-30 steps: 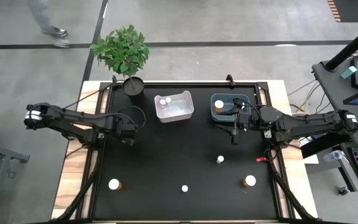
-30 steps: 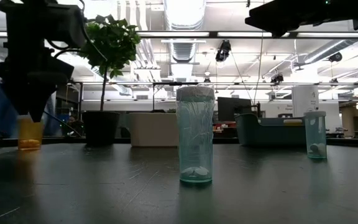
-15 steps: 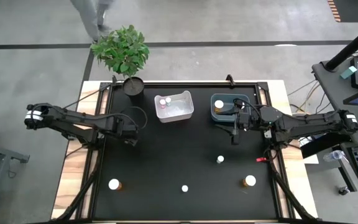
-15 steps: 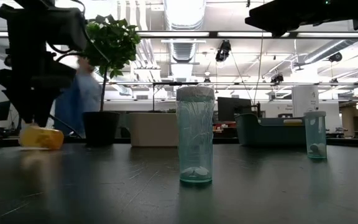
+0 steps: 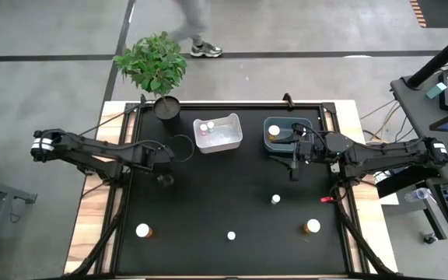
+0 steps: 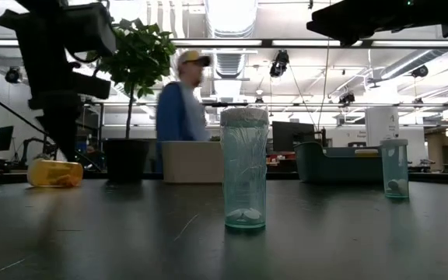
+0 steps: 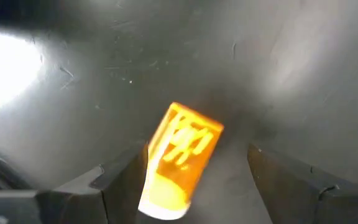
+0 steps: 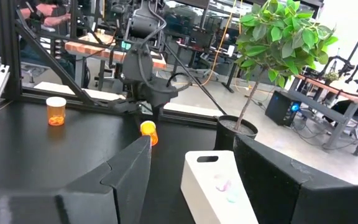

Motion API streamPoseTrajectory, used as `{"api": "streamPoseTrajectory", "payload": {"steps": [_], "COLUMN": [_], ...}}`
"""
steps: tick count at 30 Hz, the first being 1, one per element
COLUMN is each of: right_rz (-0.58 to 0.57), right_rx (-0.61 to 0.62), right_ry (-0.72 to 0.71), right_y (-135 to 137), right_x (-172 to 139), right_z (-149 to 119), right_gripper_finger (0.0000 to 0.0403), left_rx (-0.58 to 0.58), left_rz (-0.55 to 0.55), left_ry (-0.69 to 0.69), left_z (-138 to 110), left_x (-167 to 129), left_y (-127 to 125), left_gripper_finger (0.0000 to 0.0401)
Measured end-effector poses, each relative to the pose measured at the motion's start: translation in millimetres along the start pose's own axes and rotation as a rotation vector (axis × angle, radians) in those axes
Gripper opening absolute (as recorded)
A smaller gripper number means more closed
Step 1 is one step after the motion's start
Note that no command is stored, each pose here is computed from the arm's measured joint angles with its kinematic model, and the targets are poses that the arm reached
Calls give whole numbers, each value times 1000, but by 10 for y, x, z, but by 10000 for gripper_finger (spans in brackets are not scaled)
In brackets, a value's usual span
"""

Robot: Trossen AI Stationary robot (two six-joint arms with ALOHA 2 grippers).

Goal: Pick and place medicine bottles into bin by pill shape (circle, oval)
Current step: Put the orange capsule bottle into the blue bin

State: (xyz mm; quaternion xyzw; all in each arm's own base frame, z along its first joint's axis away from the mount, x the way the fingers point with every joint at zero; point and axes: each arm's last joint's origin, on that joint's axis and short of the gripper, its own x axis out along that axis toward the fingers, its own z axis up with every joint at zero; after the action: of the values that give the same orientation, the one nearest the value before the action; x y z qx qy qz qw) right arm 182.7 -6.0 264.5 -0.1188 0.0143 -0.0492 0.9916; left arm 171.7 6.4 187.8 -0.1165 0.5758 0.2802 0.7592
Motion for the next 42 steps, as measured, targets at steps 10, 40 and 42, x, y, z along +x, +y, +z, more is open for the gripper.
{"api": "streamPoseTrajectory", "payload": {"steps": [10,40,42], "right_rz": [0,6,9], "right_rx": [-1,112,143], "right_ry": [0,30,47], "right_y": [0,11,20], "right_x": [0,22,48], "right_z": [0,-37,-65], "right_gripper_finger": [221,221,221], "left_rx": [179,192,191], "left_rz": [60,-206,-254], "left_ry": [75,-609,-743], "left_z": [-48,762,850], "left_x": [211,-218,-322], "left_y": [-40,-611,-662], "left_gripper_finger": [258,155,154]}}
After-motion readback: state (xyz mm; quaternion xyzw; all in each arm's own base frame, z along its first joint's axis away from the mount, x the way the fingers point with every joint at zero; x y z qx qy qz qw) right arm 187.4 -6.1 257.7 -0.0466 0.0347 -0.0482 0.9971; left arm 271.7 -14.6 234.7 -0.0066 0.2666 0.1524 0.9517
